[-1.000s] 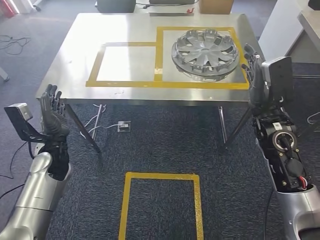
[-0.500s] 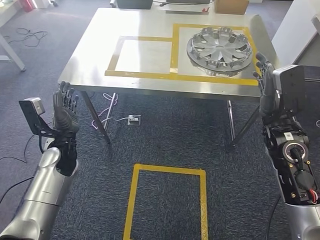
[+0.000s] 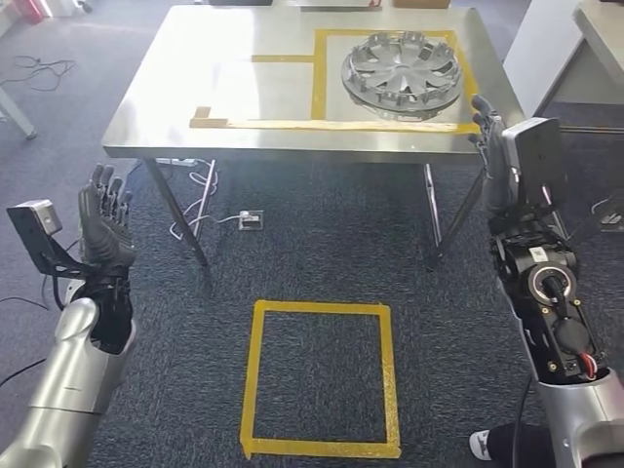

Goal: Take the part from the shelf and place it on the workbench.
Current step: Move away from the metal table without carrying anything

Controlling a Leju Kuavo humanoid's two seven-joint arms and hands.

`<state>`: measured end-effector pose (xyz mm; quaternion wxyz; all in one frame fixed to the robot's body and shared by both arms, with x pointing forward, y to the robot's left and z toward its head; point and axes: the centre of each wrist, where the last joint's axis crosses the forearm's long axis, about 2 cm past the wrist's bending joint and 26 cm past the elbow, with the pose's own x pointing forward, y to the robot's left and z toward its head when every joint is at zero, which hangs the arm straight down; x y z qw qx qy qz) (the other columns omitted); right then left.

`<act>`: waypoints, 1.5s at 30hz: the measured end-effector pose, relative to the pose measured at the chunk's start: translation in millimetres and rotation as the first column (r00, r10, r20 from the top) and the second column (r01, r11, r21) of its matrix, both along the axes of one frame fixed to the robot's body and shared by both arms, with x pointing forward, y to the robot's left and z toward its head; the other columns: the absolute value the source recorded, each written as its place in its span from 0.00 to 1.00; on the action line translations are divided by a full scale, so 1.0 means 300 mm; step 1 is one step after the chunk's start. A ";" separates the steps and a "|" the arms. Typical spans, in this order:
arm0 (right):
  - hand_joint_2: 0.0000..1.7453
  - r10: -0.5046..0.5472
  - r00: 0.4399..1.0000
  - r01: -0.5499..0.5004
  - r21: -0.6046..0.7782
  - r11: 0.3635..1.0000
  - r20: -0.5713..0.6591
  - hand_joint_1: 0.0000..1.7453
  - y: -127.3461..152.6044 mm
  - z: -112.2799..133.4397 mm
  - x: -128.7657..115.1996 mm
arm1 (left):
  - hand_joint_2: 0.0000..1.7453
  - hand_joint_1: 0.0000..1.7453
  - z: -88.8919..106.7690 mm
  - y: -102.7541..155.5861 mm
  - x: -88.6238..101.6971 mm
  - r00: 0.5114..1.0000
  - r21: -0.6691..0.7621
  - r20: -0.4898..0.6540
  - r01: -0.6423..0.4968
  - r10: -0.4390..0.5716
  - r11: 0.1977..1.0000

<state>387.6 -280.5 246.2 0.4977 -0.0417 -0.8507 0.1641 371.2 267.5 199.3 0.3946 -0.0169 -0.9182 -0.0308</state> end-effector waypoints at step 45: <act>0.00 0.017 0.999 -0.016 0.015 1.000 -0.040 0.00 -0.005 -0.037 -0.035 | 0.00 0.00 0.003 -0.004 -0.006 1.000 -0.002 -0.003 -0.003 0.003 1.000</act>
